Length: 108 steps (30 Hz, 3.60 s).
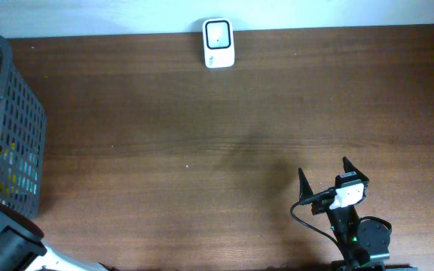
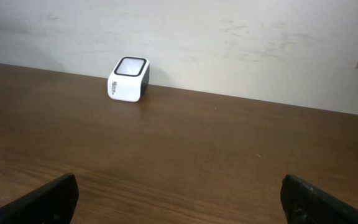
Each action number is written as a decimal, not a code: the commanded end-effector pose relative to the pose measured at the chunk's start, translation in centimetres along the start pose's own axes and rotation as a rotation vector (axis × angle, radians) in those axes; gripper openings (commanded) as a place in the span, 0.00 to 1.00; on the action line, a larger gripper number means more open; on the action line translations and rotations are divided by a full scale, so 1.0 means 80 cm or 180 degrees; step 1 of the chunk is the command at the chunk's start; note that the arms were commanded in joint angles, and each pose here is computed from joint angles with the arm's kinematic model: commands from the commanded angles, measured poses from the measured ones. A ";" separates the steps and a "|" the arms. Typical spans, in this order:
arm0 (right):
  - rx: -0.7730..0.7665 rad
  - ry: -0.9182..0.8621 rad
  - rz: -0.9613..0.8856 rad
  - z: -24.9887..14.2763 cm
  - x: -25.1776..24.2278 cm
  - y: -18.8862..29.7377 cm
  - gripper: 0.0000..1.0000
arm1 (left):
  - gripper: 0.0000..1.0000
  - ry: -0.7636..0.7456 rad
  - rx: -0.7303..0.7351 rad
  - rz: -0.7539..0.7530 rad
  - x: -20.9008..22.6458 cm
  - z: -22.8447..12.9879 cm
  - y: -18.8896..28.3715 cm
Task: Scan the item barcode
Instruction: 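Reach the left gripper into the basket and grasp the white tube, then carry the white tube out and lay it on the table center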
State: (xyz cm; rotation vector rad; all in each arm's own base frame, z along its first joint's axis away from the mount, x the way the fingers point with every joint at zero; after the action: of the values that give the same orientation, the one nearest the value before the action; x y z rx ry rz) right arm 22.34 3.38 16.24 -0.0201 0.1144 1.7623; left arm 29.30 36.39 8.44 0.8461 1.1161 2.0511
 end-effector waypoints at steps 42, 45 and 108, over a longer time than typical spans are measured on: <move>-0.0004 0.0009 0.0001 -0.003 0.000 0.000 0.98 | 0.00 -0.0929 -0.2424 -0.2173 -0.278 0.054 0.545; -0.0005 0.0009 0.0001 -0.003 0.000 0.000 0.98 | 0.00 -0.1097 -0.1985 -0.2553 -0.348 0.020 0.536; -0.0005 0.0009 0.0001 -0.003 0.000 0.000 0.98 | 0.99 0.0090 -0.1403 -0.1872 -0.296 0.167 0.464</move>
State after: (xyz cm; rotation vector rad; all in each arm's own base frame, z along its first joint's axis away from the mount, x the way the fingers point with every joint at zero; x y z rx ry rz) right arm 22.34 3.37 16.24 -0.0201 0.1145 1.7619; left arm 46.34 -1.19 39.98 0.2813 0.7603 1.4970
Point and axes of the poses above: each gripper's point midway between its finger pads, its own y axis back along the fingers, its own x axis along the line the jaws close on, z = x × y, the point moved 2 cm from there along y, back along the fingers, and after that the axes turned 1 degree about y, right-handed, at the moved point
